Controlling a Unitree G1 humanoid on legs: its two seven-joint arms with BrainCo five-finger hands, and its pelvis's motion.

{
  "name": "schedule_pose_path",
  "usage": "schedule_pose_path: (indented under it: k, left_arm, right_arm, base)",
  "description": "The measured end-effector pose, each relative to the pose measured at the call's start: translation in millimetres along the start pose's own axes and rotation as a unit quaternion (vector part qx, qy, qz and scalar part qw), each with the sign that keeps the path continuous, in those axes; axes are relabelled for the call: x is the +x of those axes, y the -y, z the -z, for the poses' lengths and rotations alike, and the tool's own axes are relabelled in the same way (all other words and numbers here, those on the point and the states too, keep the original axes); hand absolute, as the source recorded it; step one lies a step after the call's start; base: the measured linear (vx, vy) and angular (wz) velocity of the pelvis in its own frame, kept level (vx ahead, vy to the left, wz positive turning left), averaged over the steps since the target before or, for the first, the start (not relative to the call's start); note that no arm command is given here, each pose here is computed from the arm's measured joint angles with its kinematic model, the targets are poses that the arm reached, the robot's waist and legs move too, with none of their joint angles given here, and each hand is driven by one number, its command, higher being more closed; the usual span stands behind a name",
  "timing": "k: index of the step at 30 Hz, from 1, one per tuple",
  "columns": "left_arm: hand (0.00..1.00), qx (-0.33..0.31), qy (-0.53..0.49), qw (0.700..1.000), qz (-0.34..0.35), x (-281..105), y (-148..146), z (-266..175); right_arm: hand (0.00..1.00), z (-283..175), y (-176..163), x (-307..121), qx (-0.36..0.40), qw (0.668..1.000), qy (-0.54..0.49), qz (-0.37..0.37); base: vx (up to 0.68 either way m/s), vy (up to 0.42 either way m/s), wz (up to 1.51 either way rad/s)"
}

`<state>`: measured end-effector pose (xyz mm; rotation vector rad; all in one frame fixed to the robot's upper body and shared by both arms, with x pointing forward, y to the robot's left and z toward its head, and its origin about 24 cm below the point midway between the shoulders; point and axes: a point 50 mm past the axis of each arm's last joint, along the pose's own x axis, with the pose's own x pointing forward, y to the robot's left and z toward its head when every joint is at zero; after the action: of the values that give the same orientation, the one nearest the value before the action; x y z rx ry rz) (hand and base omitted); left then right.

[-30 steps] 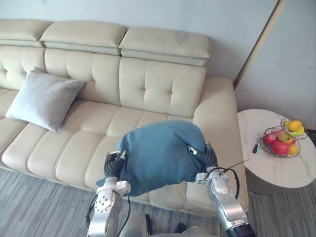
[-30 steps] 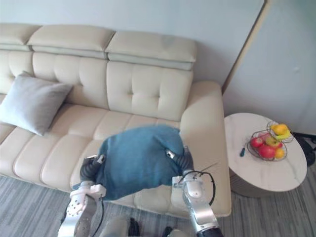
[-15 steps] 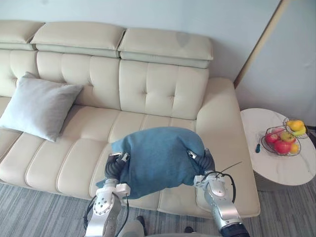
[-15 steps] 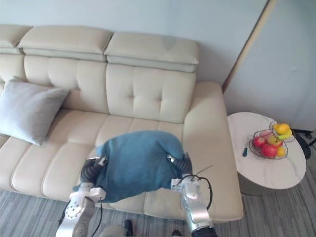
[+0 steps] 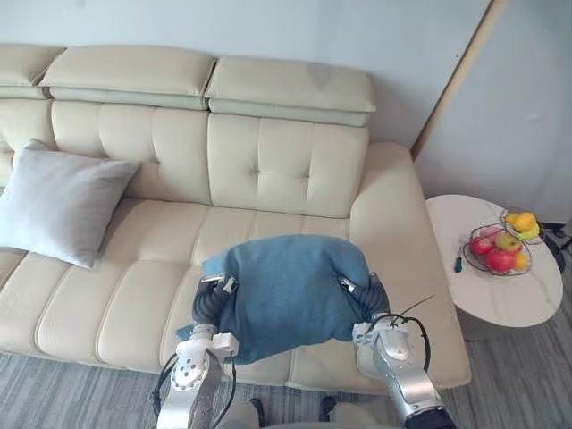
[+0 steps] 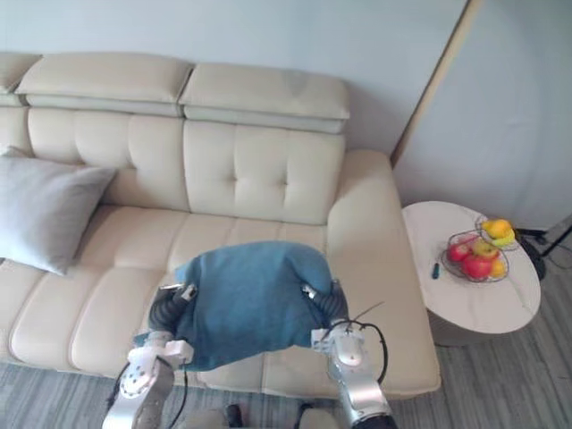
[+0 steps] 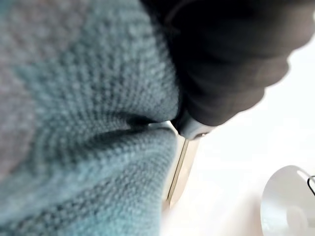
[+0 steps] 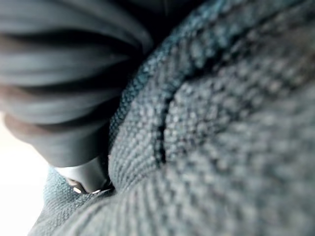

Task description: Pick up cushions and gather them together orderly.

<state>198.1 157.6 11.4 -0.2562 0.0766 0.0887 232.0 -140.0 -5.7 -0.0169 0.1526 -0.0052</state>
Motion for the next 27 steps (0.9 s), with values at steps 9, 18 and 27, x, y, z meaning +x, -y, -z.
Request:
schedule_pose_path:
  k: [9, 18, 27]
  left_arm:
    - [1.00, 0.004, 0.021, 1.000, -0.014, 1, 4, -8]
    - [1.00, 0.012, 0.177, 0.983, -0.052, 63, 30, -82]
    - [1.00, 0.068, 0.421, 0.904, -0.022, 123, 92, -250]
  right_arm:
    - [1.00, -16, -3, -1, -0.005, 0.999, 0.038, 0.019]
    - [1.00, -103, -22, 51, 0.002, 0.981, 0.183, 0.059]
    - [1.00, -242, -16, 80, 0.095, 0.915, 0.357, 0.164]
  base:
    - [0.06, -0.006, 0.12]
    - [-0.09, -0.032, -0.12]
    - [-0.11, -0.054, -0.08]
